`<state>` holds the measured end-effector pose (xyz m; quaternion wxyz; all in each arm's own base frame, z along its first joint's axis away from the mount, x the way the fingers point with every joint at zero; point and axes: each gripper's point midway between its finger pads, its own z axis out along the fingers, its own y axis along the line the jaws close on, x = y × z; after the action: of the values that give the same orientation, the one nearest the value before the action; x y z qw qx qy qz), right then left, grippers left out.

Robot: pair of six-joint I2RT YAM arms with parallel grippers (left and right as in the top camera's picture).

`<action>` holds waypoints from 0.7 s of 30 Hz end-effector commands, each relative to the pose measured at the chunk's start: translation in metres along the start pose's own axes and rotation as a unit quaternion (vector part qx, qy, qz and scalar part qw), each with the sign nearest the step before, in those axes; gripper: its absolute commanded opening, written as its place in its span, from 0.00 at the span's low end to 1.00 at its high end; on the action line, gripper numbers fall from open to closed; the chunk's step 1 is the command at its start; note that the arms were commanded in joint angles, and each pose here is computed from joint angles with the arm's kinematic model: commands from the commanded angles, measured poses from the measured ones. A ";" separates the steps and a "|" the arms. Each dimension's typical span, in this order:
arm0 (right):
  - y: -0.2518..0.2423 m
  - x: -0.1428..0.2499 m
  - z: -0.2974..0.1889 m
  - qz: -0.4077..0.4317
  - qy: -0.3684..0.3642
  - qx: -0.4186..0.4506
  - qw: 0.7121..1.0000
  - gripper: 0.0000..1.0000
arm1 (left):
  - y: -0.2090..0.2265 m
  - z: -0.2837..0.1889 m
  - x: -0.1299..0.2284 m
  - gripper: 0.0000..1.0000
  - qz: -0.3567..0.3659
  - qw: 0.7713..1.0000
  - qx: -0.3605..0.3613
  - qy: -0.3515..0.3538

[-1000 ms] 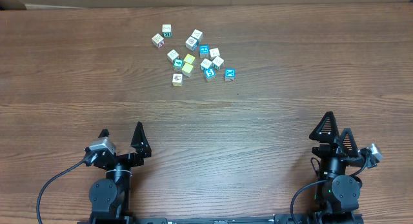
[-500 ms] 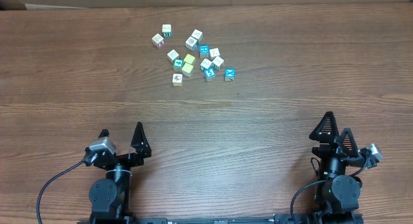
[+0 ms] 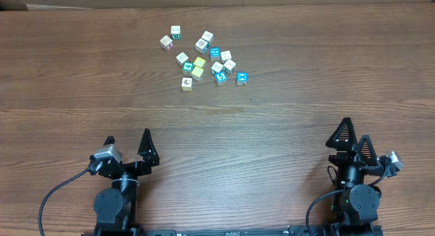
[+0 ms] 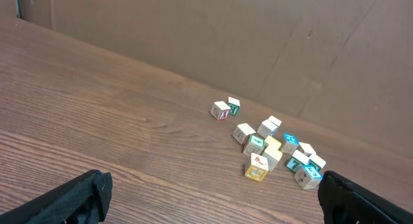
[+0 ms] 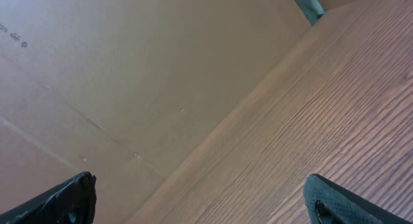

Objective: Form a circle

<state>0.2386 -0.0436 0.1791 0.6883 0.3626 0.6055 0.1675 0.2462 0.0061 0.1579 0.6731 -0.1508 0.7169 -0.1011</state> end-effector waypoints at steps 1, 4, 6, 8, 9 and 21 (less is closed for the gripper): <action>-0.003 0.000 0.000 0.000 -0.004 0.003 1.000 1.00 | 0.002 0.000 -0.001 1.00 0.000 1.000 -0.003 -0.005; -0.003 0.000 0.000 0.000 -0.004 0.003 1.000 1.00 | 0.002 0.000 -0.001 1.00 0.000 1.000 -0.002 -0.005; -0.003 0.000 0.000 0.000 -0.004 0.003 1.000 1.00 | 0.002 0.000 -0.001 0.99 0.000 1.000 -0.002 -0.005; -0.003 0.000 0.000 0.000 -0.004 0.003 1.000 1.00 | 0.002 0.000 -0.001 1.00 0.000 1.000 -0.003 -0.005; -0.003 0.000 0.000 0.000 -0.004 0.003 1.000 1.00 | 0.002 0.000 -0.001 1.00 0.000 1.000 -0.002 -0.005; -0.003 0.000 0.000 0.000 -0.004 0.003 1.000 1.00 | 0.001 0.000 -0.008 1.00 -0.001 1.000 -0.002 -0.018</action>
<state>0.2386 -0.0436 0.1792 0.6884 0.3626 0.6054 0.1676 0.2463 0.0061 0.1593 0.6752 -0.1506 0.7149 -0.1016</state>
